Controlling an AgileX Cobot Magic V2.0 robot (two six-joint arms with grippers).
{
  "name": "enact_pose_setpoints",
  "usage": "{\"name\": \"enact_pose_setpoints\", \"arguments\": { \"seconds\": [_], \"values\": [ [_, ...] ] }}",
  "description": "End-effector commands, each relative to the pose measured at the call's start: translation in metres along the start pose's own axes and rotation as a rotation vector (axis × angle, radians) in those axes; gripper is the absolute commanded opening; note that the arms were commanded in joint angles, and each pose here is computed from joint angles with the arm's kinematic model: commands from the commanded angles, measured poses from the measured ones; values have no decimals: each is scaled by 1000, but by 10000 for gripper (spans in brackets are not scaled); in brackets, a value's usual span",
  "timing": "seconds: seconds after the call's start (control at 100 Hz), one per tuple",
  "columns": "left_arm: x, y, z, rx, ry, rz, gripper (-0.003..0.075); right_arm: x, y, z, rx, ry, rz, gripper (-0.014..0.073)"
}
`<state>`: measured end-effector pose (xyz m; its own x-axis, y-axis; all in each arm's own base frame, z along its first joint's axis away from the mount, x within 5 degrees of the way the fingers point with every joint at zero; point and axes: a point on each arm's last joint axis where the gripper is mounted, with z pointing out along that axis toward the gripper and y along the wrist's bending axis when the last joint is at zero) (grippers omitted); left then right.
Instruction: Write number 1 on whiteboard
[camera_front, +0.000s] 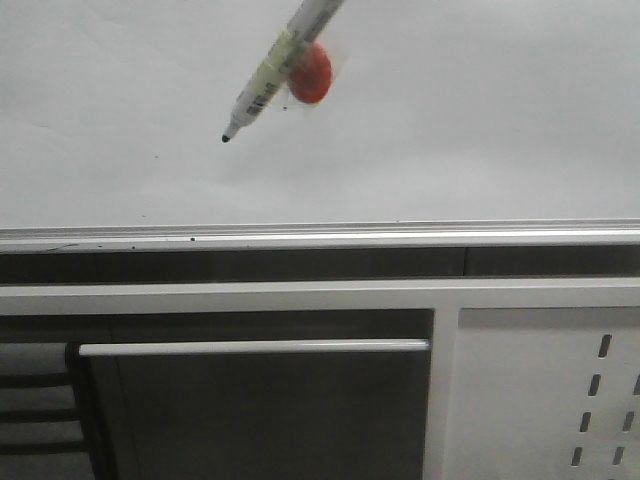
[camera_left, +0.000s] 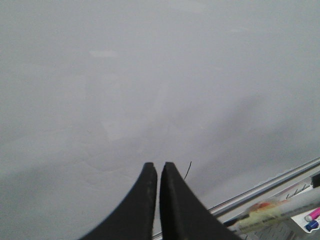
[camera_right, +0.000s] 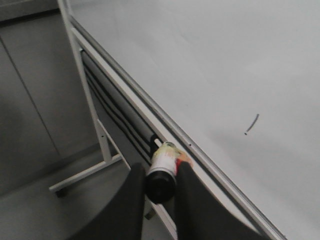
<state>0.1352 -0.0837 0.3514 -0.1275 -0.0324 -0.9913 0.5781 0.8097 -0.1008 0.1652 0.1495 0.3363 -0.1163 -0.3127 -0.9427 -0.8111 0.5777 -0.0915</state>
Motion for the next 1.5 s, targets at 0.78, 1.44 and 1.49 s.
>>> {"name": "enact_pose_setpoints", "arguments": {
  "seconds": [0.78, 1.44, 1.49],
  "values": [
    [7, -33, 47, 511, 262, 101, 421, -46, -5, -23, -208, 25, 67, -51],
    [21, -53, 72, 627, 308, 247, 328, -64, -7, -12, -330, 70, 41, -52],
    [21, -53, 72, 627, 312, 258, 284, -64, -7, -12, -330, 70, 42, -52]
  ]
}}
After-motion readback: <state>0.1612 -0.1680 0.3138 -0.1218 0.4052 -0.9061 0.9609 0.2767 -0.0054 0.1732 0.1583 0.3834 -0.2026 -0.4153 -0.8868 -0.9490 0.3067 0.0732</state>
